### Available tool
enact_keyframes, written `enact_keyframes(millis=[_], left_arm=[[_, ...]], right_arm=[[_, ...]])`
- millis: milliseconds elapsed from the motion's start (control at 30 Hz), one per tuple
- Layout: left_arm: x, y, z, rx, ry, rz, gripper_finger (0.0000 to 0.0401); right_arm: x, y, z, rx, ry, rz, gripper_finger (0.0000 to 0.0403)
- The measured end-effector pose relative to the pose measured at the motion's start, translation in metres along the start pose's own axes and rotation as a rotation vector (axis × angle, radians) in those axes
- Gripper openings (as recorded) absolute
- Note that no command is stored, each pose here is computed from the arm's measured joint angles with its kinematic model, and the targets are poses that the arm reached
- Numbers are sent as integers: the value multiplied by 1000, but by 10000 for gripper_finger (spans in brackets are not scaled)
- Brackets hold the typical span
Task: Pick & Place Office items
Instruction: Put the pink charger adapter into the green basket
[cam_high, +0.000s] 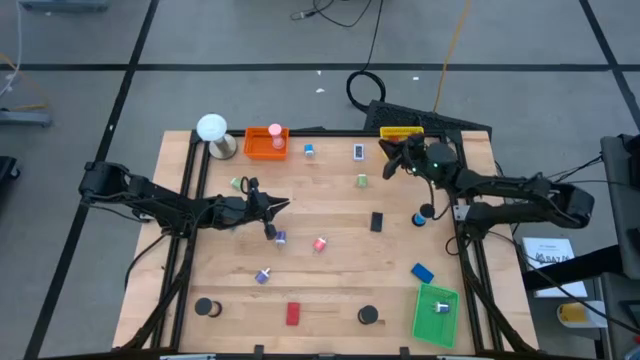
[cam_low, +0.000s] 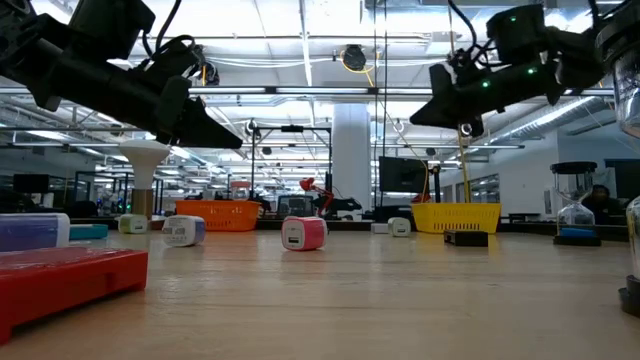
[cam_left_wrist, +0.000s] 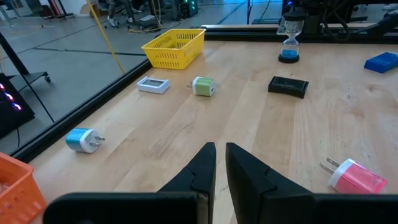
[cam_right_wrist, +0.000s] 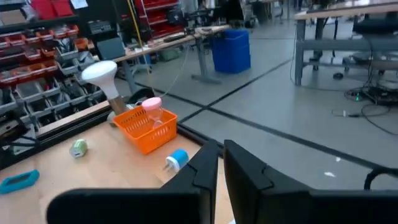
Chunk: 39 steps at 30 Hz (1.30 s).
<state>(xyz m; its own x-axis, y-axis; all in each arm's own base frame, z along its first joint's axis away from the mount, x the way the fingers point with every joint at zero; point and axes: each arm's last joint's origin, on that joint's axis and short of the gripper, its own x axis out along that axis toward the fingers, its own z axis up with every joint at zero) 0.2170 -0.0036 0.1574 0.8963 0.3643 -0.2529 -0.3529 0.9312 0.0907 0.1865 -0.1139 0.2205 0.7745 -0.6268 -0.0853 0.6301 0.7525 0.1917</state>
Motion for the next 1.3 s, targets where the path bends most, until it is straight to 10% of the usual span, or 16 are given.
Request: enact_keyframes(millis=[367,1000,1300], left_arm=[[0,0,0,0,0,0,42],[4,0,18,-161,-104,-117,42],[19,-11,37,-58,106,-103,42]], right_arm=[[-18,13,-4,11,37,322,18],[-32,5,-42,9,140,314,18],[-33,7,-31,95,19,346,18]])
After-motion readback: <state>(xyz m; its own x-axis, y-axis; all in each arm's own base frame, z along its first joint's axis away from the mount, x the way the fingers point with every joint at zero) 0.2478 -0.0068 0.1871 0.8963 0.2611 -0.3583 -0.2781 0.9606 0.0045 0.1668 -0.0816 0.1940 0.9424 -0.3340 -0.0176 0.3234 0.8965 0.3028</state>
